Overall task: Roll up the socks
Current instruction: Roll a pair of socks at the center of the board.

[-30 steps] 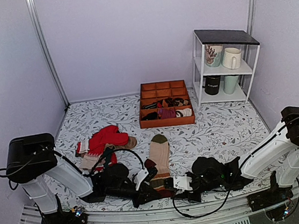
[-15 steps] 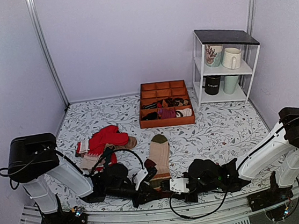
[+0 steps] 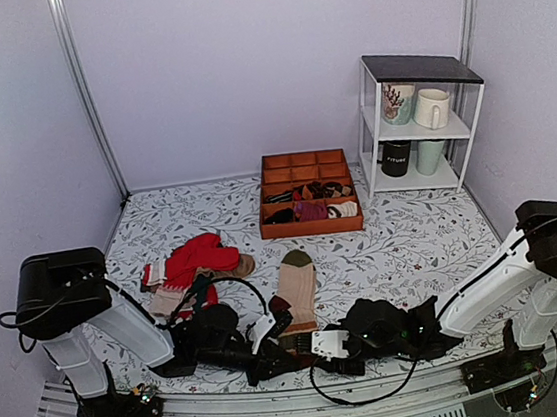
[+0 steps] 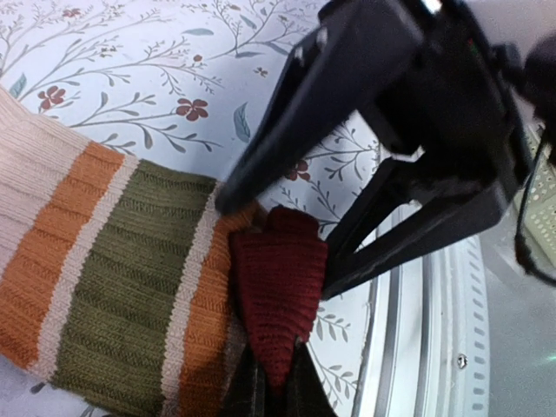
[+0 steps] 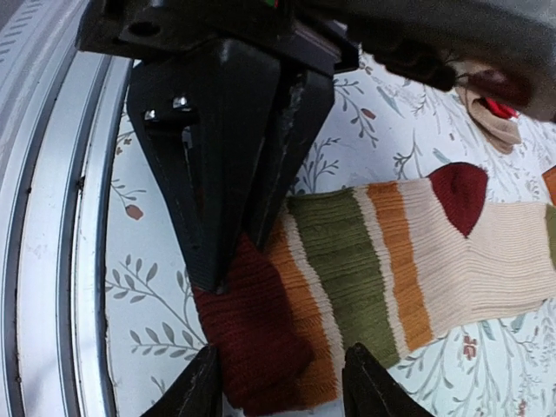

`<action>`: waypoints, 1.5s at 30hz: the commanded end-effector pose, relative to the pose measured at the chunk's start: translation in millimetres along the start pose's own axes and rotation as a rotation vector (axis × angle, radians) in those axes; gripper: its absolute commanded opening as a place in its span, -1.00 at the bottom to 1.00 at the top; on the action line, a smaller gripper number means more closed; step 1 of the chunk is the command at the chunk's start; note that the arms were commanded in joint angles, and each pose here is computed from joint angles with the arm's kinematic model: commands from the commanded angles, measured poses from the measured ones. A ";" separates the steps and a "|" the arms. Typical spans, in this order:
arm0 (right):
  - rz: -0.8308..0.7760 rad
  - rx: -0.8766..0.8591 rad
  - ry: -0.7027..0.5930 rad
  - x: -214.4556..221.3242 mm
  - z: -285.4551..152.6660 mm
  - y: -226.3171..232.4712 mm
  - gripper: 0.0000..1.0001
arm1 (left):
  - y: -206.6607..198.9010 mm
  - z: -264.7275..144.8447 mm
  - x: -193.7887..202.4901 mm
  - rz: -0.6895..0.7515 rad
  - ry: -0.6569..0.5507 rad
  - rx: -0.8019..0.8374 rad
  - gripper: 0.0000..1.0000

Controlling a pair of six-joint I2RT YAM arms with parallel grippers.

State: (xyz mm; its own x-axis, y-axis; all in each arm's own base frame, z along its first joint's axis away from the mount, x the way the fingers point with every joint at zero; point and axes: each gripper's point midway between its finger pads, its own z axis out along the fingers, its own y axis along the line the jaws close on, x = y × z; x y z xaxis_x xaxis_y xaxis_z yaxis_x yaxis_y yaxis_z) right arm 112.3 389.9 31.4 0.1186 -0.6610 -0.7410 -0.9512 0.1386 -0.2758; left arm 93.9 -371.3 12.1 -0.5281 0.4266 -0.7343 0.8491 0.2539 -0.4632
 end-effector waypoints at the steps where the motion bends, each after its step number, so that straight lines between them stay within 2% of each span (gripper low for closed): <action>1: 0.033 0.098 -0.050 -15.9 -25.8 -21.0 0.02 | 27.8 -15.3 98.0 -0.136 0.323 -0.106 -1.00; 6: 0.001 -0.070 -0.157 -34.1 -41.8 6.5 0.04 | 28.6 -15.2 97.0 -0.136 0.322 -0.108 -1.00; 13: -0.049 -0.175 -0.066 -16.2 -11.9 28.4 0.02 | 29.0 -14.7 97.4 -0.140 0.325 -0.106 -1.00; 20: -0.063 -0.128 0.004 0.9 7.8 23.7 -0.01 | 28.7 -15.9 98.3 -0.142 0.327 -0.104 -1.00; 23: -0.052 -0.134 0.028 7.8 8.7 25.3 -0.12 | 28.0 -15.5 97.2 -0.143 0.324 -0.103 -1.00; 27: -0.004 -0.144 0.083 21.1 10.1 28.5 -0.44 | 25.3 -15.2 90.9 -0.126 0.302 -0.089 -1.00; 32: 0.122 -0.194 0.174 46.2 11.2 37.9 -0.85 | 18.8 -18.1 68.8 -0.071 0.239 -0.078 -0.70; 35: 0.280 -0.269 0.207 54.8 7.8 41.6 -0.88 | 15.2 -25.6 43.6 0.016 0.166 -0.104 -0.57; 39: 0.493 -0.373 0.233 58.8 3.5 44.6 -0.88 | 5.9 -46.5 0.2 0.176 0.023 -0.193 -0.25; 42: 0.625 -0.427 0.267 63.1 3.2 46.2 -0.88 | -9.1 -66.9 -32.1 0.314 -0.105 -0.238 0.10; 45: 0.755 -0.483 0.308 66.7 4.0 48.7 -0.88 | -24.3 -80.1 -47.0 0.414 -0.187 -0.205 0.13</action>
State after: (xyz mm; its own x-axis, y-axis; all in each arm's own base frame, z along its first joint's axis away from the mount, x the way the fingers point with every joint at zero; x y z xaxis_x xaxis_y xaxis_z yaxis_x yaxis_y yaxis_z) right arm 104.7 397.9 20.8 -0.3615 -0.5891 -0.7227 -0.9311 0.1865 0.3136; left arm 94.2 -337.8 86.2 -0.2778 0.3702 -0.8864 0.9452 0.2703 -0.1833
